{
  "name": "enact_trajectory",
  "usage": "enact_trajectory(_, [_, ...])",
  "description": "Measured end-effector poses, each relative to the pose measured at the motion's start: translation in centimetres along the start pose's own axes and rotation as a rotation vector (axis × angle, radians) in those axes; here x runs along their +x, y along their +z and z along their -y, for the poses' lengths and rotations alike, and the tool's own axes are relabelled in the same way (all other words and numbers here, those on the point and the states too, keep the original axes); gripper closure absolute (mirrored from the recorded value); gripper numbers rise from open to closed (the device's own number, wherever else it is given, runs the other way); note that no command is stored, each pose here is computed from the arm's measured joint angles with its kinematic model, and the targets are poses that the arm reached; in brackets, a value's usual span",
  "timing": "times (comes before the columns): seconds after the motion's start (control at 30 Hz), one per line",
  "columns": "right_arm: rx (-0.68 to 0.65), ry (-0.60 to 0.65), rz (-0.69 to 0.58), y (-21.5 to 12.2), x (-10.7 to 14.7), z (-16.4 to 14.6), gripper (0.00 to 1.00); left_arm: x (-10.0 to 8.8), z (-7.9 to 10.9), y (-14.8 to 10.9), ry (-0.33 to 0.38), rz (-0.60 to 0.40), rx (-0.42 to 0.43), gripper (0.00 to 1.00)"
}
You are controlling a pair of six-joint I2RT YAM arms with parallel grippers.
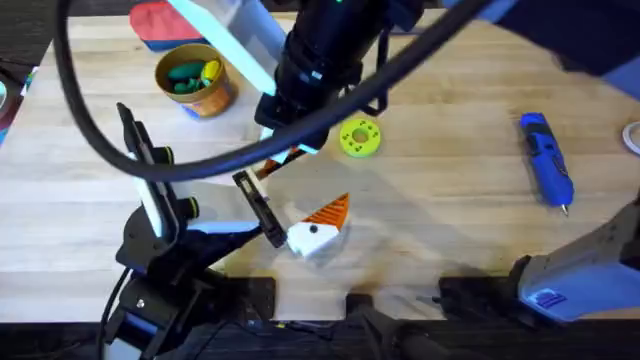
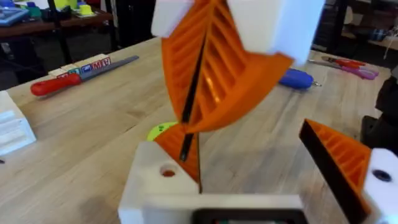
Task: Pick up the gripper from the table and insert it into the empty holder that is missing its gripper. Then pick up a screw, insert it into the mounting hole, and use the screwdriver to tighten it. Finally, clean up the table by picking up the vegetable and placing it into the bucket.
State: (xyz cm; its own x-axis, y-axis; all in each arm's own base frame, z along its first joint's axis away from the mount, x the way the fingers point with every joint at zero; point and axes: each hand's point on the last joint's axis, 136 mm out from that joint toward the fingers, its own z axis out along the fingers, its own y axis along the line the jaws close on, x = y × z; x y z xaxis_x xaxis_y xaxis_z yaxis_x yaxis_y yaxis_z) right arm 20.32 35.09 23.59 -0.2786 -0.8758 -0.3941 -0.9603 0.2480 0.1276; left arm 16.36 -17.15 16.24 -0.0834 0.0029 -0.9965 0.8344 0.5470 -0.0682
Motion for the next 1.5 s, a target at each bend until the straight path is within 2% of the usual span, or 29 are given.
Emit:
enact_trajectory(0.5, [-0.008,0.012,-0.026,1.1,0.1,0.3,0.997,0.0,0.0,0.0,0.000,0.000,0.000,0.014])
enact_trajectory(1.5, [0.007,0.020,0.021,-0.1,-0.7,0.2,0.997,0.0,0.0,0.0,0.000,0.000,0.000,0.014])
